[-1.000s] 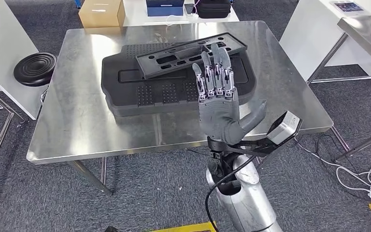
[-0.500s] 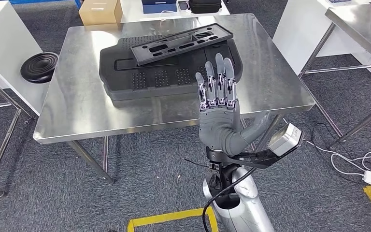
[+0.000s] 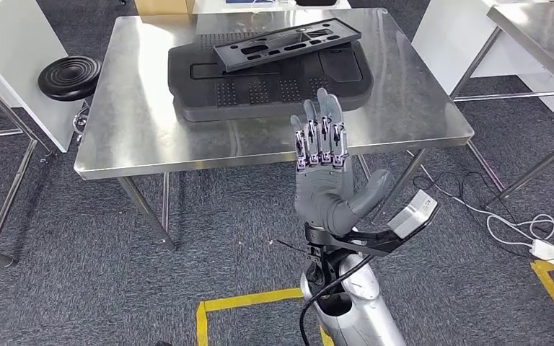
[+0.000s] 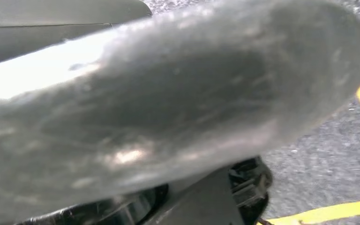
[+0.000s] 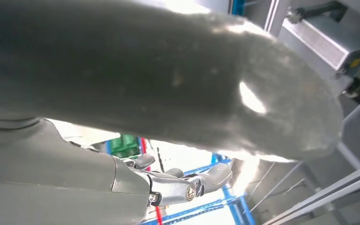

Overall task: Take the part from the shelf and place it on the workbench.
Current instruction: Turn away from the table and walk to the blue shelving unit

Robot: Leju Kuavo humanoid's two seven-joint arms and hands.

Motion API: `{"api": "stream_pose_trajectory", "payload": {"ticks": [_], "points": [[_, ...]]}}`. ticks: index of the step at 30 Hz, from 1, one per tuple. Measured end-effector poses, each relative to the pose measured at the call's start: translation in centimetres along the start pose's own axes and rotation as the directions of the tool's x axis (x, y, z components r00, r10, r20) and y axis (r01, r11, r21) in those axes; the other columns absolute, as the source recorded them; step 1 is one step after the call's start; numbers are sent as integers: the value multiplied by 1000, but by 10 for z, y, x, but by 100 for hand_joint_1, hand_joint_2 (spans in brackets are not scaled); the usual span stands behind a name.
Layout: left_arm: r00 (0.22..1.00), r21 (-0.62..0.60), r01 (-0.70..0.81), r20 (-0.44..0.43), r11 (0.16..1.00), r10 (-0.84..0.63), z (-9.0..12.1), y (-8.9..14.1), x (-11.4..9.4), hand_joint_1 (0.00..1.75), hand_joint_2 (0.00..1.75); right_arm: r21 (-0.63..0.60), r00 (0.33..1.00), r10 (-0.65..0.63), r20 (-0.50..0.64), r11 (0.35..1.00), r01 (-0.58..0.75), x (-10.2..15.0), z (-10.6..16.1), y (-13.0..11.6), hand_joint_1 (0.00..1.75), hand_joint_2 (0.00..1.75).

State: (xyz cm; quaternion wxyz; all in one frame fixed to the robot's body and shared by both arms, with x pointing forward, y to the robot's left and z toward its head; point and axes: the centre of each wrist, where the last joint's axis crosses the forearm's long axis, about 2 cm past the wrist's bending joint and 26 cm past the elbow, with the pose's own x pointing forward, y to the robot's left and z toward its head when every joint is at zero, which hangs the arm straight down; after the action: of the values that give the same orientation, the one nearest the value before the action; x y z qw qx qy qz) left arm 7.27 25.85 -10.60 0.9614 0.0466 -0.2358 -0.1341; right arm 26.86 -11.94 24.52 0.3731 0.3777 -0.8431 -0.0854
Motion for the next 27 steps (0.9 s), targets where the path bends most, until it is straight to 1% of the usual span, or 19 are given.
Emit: {"api": "stream_pose_trajectory", "payload": {"ticks": [14,22,27], "points": [[1000,-2,4,4,1000,-4,2,-2,-4,0,0,0,999,30,-46,1000,-30,-12,4,0,0,0],[1000,0,4,6,1000,-4,1,-1,-3,0,0,-2,998,36,-58,999,-36,-14,5,-1,0,0],[1000,3,5,9,1000,-5,0,0,-2,0,0,-13,995,67,-70,998,-68,-16,6,-4,0,0]]}}
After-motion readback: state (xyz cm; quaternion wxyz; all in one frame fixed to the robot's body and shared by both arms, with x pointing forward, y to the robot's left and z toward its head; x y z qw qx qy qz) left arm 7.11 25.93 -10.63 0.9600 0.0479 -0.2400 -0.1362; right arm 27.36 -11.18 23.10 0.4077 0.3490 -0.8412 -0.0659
